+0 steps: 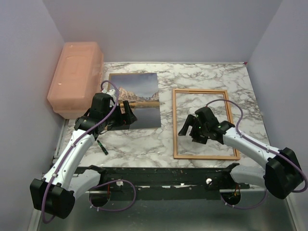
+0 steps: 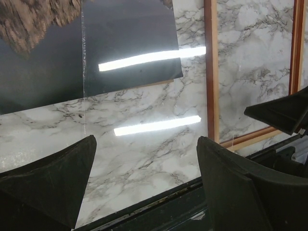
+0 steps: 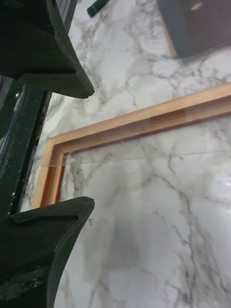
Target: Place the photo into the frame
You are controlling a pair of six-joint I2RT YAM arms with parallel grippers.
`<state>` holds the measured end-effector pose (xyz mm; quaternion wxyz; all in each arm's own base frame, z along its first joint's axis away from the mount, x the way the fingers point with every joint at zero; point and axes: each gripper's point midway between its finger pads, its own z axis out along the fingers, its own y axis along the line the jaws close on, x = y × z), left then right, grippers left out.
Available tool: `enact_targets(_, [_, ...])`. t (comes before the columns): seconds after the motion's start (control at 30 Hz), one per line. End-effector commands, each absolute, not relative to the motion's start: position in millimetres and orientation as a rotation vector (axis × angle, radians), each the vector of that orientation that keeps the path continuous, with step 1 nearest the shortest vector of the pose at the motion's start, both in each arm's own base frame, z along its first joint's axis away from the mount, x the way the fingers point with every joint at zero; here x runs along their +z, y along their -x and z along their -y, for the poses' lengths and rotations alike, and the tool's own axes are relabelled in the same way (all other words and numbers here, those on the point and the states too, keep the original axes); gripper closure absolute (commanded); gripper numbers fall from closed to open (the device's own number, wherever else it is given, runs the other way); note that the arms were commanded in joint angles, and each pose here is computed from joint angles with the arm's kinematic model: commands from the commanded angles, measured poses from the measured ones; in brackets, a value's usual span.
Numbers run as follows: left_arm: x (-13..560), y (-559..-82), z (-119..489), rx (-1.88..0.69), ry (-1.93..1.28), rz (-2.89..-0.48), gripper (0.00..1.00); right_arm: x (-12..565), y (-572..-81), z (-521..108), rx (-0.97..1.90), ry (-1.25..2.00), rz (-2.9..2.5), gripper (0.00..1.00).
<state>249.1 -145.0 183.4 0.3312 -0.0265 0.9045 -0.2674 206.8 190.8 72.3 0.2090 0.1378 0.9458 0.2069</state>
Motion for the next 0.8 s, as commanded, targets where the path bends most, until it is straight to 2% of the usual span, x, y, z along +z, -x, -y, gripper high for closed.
enact_targets(0.0, [194.0,-248.2,146.5,-0.729,0.057,-2.331,0.13,80.7,-235.6,-192.7,0.748,-0.363,-2.572,0.08])
enact_targets(0.17, [192.7,-248.5,146.6,-0.729,0.057,-2.333,0.12,77.7,-261.1,-190.1,0.896,-0.392,-2.525,0.1])
enact_targets(0.43, [191.7,-248.8,146.2,-0.724,0.057,-2.336,0.13,60.6,-287.3,-203.1,1.116,-0.375,-2.47,0.18])
enact_targets(0.77, [188.6,-250.0,146.5,-0.724,0.06,-2.347,0.13,46.2,-308.4,-233.7,1.371,-0.344,-2.412,0.41])
